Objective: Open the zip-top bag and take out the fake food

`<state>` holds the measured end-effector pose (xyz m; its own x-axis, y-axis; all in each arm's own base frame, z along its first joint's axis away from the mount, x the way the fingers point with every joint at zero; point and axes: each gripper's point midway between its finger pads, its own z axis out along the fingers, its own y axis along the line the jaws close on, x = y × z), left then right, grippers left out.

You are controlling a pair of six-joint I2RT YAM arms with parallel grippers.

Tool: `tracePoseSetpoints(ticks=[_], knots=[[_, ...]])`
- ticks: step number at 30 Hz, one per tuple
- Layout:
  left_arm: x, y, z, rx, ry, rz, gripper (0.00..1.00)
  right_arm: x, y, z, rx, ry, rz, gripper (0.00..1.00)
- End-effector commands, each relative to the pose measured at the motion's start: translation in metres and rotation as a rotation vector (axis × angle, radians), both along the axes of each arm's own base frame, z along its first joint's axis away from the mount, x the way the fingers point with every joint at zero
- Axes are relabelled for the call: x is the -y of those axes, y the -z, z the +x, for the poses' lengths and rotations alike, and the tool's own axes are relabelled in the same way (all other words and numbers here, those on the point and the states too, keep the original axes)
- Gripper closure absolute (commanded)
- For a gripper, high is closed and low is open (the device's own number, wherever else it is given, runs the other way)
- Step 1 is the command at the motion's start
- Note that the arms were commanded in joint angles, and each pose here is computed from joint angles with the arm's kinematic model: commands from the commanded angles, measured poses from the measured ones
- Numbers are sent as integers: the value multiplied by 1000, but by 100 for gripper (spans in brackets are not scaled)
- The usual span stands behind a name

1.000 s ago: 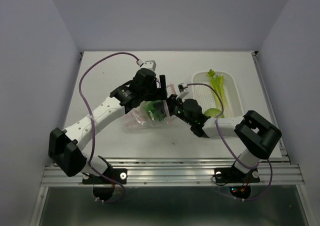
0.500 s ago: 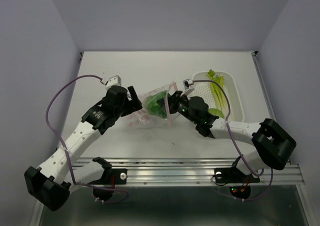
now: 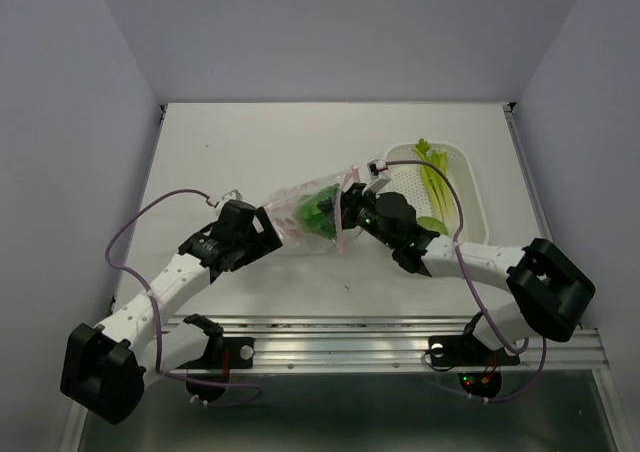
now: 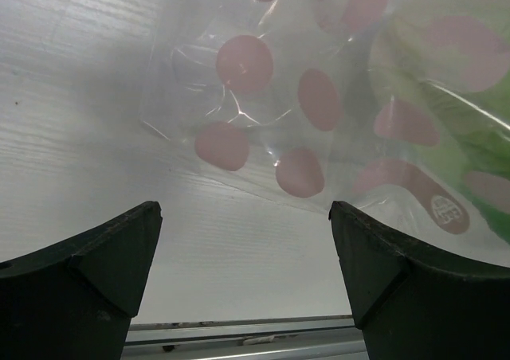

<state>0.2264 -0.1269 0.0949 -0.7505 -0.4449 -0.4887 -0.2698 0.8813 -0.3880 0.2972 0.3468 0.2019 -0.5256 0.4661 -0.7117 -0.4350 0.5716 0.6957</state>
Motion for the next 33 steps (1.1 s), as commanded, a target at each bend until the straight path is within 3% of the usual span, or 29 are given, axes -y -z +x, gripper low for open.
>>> tracePoseSetpoints(ticks=[1,12,16,19,22,25,26,33], knots=[[13,-1,4,32,-9,-115,1,5,-51,9,105,40,82,99],[18,13,26,33,-97,-180,3,4,-45,3,86,13,80,99],[13,14,40,60,-132,-174,18,2,-45,0,79,-6,81,99],[7,19,48,68,-165,-163,36,1,-46,-3,73,-22,84,99],[7,20,55,85,-174,-176,48,1,-47,-6,66,-33,90,99],[5,21,60,91,-189,-176,74,-1,-45,-8,54,-47,90,99],[3,21,62,95,-198,-170,100,-2,-42,-9,45,-54,79,99],[-17,30,69,93,-295,-123,100,-4,-55,-27,33,-136,68,99]])
